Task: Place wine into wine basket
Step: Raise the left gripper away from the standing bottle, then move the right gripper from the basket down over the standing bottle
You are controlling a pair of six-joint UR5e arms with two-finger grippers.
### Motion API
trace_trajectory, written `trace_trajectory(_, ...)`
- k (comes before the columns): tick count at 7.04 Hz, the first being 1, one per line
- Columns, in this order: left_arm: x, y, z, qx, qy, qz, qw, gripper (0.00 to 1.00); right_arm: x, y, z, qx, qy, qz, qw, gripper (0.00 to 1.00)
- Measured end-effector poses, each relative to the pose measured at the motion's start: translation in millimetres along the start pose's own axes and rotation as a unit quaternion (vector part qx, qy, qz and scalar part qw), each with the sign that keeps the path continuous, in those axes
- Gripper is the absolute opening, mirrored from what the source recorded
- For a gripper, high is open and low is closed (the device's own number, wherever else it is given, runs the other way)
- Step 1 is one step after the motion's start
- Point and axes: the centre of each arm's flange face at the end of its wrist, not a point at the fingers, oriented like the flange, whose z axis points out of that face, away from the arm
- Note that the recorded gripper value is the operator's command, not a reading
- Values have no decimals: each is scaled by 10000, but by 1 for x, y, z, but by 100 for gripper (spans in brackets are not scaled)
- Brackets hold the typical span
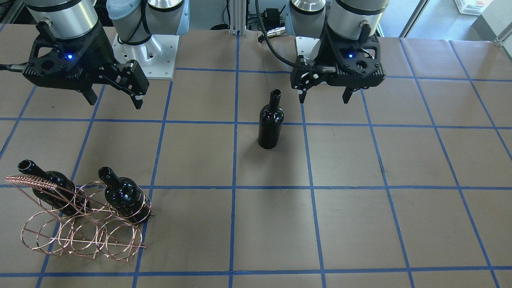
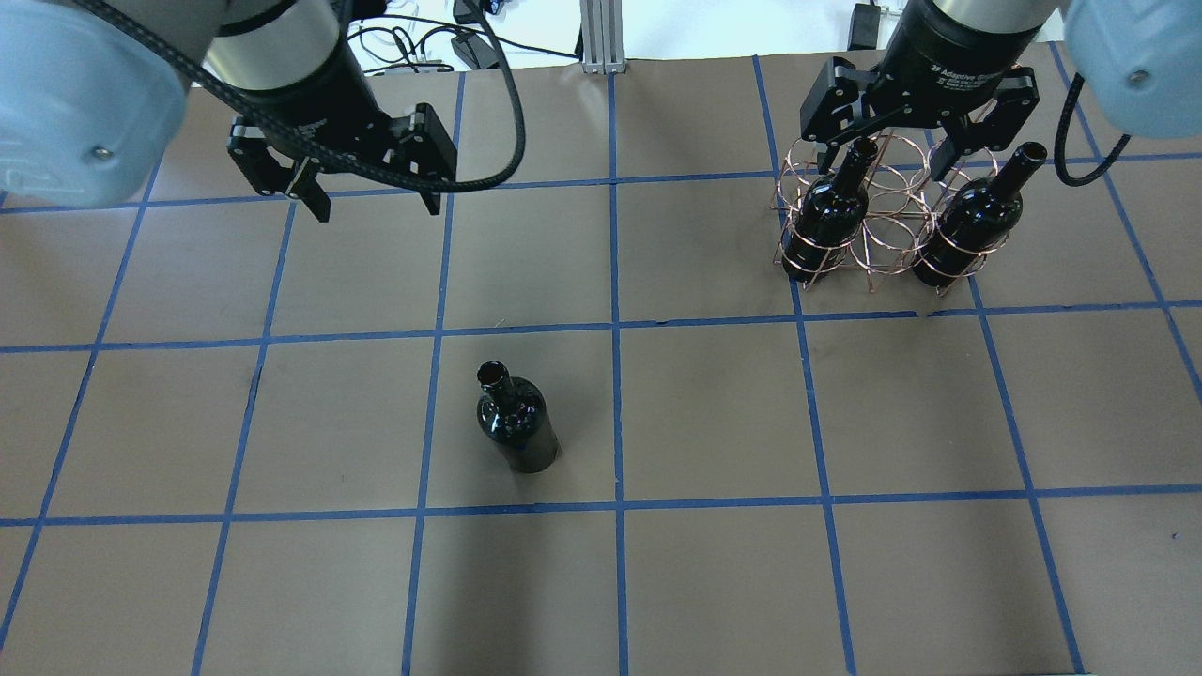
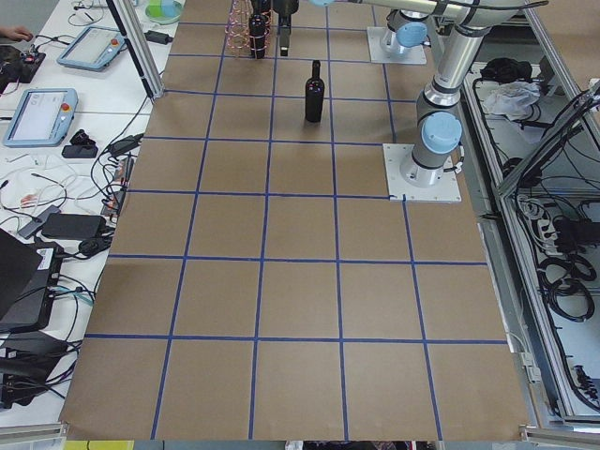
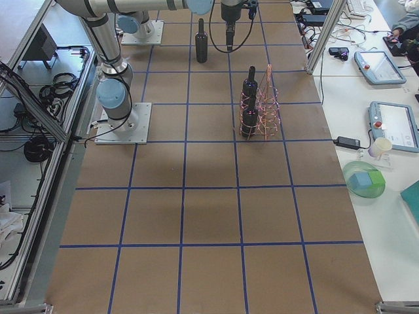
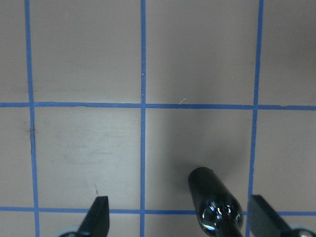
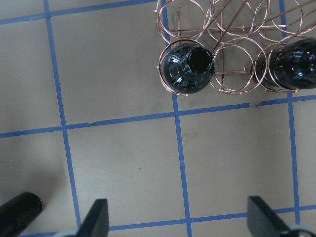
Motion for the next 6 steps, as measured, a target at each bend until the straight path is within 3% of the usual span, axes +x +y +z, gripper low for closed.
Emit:
trace_trajectory(3,-69,-25,4,147,-169,-275,9994,100,0,0,0,-3,-24,-31,10000,97)
trace_trajectory(6,-94,-23,2,142,-313,42,9994,100,-30,9,3,-78,-362,70,9993,100)
